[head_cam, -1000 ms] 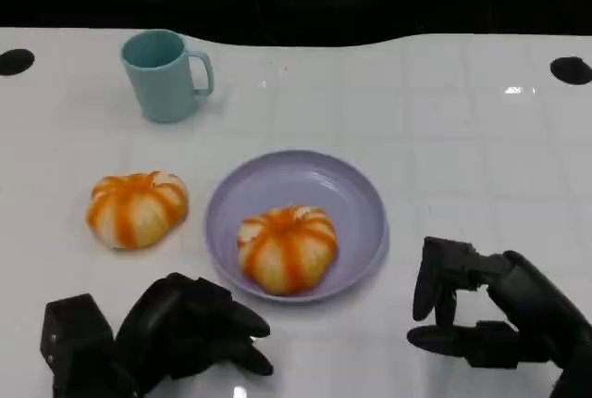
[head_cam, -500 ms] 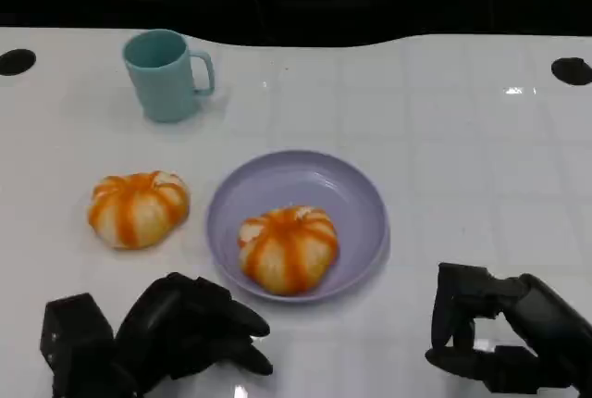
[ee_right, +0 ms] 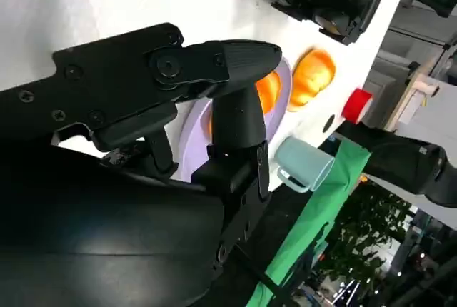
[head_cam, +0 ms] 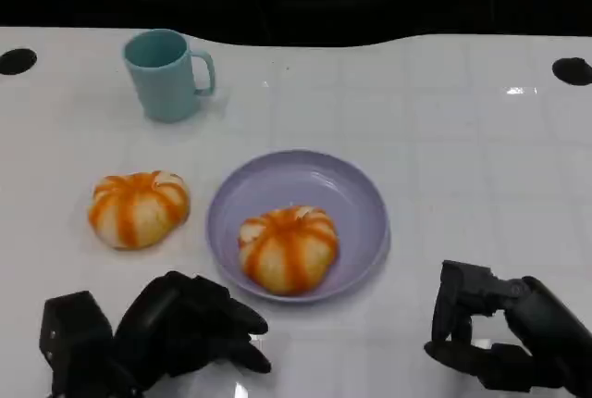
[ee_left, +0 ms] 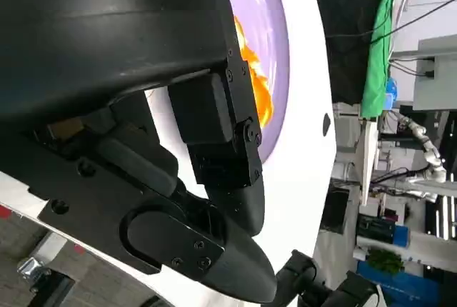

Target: Grasp the bread from the table and place it into the plate.

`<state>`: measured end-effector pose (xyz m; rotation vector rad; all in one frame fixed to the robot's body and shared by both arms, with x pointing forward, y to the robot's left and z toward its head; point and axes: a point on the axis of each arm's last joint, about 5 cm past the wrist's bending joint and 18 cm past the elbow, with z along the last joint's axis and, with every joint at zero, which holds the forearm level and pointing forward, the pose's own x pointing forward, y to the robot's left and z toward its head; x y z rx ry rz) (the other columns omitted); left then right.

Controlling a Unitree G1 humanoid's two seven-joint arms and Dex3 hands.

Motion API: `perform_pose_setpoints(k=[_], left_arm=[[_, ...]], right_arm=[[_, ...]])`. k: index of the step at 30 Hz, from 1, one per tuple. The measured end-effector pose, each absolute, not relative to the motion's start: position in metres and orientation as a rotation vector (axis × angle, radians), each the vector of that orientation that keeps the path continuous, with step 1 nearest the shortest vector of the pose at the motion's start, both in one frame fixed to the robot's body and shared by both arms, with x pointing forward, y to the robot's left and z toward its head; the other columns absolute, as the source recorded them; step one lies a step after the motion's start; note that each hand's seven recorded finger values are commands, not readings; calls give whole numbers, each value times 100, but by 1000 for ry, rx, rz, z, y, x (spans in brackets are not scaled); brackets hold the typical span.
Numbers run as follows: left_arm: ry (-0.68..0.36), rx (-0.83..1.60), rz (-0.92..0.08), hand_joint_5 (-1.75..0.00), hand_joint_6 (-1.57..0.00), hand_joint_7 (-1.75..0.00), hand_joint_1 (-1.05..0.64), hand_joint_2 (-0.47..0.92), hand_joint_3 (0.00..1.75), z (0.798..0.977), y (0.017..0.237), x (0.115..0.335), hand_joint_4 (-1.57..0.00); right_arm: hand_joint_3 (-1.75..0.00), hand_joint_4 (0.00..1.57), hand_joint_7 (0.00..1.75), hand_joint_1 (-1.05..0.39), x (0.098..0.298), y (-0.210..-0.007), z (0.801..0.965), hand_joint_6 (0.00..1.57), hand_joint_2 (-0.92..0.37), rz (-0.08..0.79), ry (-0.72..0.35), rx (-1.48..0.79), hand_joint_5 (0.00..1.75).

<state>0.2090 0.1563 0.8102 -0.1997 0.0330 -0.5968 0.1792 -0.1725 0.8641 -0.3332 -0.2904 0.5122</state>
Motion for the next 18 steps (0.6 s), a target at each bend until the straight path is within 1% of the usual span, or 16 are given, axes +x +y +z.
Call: perform_pose_setpoints(k=[4,10,18], left_arm=[[30,-196,-596,-21,-153,0,-105,81,0,810,156,210,-155],[26,-191,-596,-21,-153,0,-105,81,0,811,157,212,-155],[29,-198,-596,-21,-154,0,-105,80,0,811,159,212,-156]], right_arm=[[-31,81,175,-45,179,-172,861,62,-92,502,-280,-338,175],[-29,82,175,-45,181,-170,861,63,-92,493,-301,-334,175],[-28,80,175,-44,182,-169,859,62,-92,489,-296,-328,175]])
